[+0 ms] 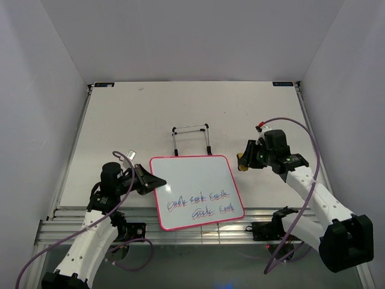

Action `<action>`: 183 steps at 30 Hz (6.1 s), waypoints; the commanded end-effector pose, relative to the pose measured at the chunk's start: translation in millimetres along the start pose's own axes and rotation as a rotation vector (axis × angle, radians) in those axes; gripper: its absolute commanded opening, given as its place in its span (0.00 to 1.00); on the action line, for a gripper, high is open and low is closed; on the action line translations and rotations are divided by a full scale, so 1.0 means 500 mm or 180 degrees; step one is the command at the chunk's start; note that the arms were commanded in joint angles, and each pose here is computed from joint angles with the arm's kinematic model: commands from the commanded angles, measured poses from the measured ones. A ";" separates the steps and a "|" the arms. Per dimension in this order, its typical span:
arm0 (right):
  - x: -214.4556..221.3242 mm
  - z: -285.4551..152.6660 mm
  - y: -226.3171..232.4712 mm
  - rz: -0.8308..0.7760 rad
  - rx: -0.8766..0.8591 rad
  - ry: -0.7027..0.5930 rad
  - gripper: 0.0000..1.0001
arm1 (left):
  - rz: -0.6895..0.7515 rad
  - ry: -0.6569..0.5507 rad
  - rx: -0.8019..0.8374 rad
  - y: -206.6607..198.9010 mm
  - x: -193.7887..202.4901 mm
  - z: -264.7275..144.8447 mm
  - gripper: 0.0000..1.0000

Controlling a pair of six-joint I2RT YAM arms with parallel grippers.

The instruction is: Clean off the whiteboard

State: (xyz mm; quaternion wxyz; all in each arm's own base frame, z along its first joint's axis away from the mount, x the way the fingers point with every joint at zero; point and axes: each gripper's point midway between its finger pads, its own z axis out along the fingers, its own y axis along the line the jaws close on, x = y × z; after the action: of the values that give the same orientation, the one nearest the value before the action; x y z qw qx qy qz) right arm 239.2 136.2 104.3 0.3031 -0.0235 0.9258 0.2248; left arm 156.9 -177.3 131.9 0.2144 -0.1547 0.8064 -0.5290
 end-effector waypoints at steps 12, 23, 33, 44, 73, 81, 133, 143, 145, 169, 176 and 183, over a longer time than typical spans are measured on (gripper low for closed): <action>0.157 -0.100 0.384 -0.1215 -0.1533 0.0071 0.15 | 0.0322 -0.0257 0.0187 -0.056 -0.040 -0.009 0.00; 0.291 -0.105 0.613 -0.2250 -0.1596 0.0304 0.15 | 0.0325 -0.0182 0.0163 -0.051 -0.036 -0.005 0.00; 0.331 -0.075 0.666 -0.2442 -0.1744 0.0421 0.15 | 0.0342 -0.0161 0.0213 -0.061 -0.031 -0.010 0.00; 0.297 -0.002 0.516 -0.2072 -0.1048 0.0611 0.15 | 0.0337 -0.0152 0.0218 -0.064 -0.031 -0.011 0.00; 0.364 -0.015 0.579 -0.2445 -0.1102 0.1011 0.15 | 0.0365 -0.0164 0.0326 -0.082 -0.026 -0.020 0.00; 0.306 0.019 0.385 -0.1896 -0.0582 0.0972 0.15 | 0.0377 -0.0169 0.0355 -0.087 -0.024 -0.024 0.00; 0.249 0.021 0.334 -0.1279 -0.0833 0.0425 0.13 | 0.0354 -0.0189 0.0364 -0.091 -0.023 -0.029 0.00; 0.290 -0.036 0.589 -0.1778 -0.1803 0.0563 0.15 | 0.0370 -0.0187 0.0389 -0.101 -0.024 -0.031 0.00; 0.286 -0.028 0.582 -0.1819 -0.1758 0.0536 0.15 | 0.0374 -0.0175 0.0388 -0.101 -0.023 -0.031 0.00; 0.274 0.045 0.085 -0.0553 -0.0640 0.0618 0.13 | 0.0472 -0.0472 0.0831 -0.194 -0.039 -0.072 0.00; 0.262 0.052 0.037 -0.0258 -0.0443 0.0488 0.13 | 0.0346 -0.0604 0.0931 -0.207 -0.042 -0.085 0.00; 0.261 0.035 0.089 -0.0196 -0.0974 0.0469 0.11 | 0.0241 -0.0612 0.0864 -0.187 -0.046 -0.074 0.00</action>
State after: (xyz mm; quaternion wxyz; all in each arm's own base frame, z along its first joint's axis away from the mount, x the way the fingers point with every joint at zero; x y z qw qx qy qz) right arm 158.4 190.3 43.7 0.2790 -0.0931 0.9006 0.3200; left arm 156.3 -169.2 167.5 0.2759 -0.1726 0.7765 -0.5396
